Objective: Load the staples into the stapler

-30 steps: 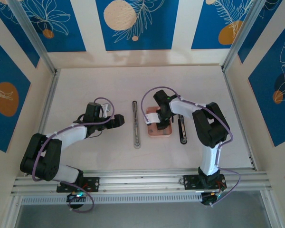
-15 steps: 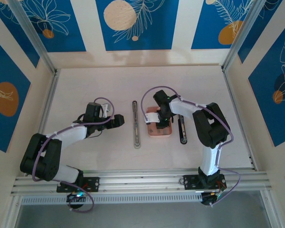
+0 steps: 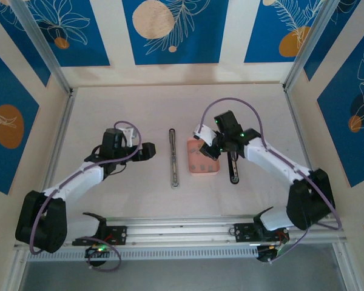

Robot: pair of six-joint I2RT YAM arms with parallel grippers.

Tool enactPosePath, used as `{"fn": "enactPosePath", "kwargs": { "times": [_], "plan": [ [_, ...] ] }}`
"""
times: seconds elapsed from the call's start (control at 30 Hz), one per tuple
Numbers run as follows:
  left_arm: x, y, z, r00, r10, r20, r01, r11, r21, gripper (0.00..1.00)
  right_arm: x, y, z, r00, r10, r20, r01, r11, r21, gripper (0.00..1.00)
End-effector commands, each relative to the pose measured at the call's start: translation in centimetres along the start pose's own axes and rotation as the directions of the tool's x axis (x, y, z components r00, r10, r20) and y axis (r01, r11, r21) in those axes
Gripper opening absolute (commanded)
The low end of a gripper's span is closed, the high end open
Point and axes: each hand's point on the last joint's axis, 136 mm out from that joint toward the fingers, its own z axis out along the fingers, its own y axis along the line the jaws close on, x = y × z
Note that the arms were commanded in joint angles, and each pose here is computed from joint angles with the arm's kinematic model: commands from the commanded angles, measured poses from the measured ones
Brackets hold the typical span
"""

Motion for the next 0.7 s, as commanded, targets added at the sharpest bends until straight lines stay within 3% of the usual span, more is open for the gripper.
{"fn": "enactPosePath", "kwargs": {
  "times": [0.0, 0.2, 0.67],
  "plan": [
    [-0.3, -0.4, -0.8, 0.999, 0.030, 0.017, -0.030, 1.000, -0.005, 0.98, 0.4, 1.4, -0.6, 0.963, 0.268, 0.029, -0.269, 0.963, 0.019, 0.14],
    [0.7, -0.7, -1.0, 0.999, 0.029, 0.024, -0.029, 1.000, 0.009, 0.97, 2.0, 2.5, -1.1, 0.861, 0.509, 0.027, -0.508, 0.854, 0.115, 0.12],
    [2.4, 0.0, -1.5, 0.998, 0.042, 0.050, -0.042, 0.999, -0.001, 0.97, 0.9, 6.6, 2.5, 0.756, 0.653, 0.046, -0.649, 0.737, 0.187, 0.12]
  ]
}}
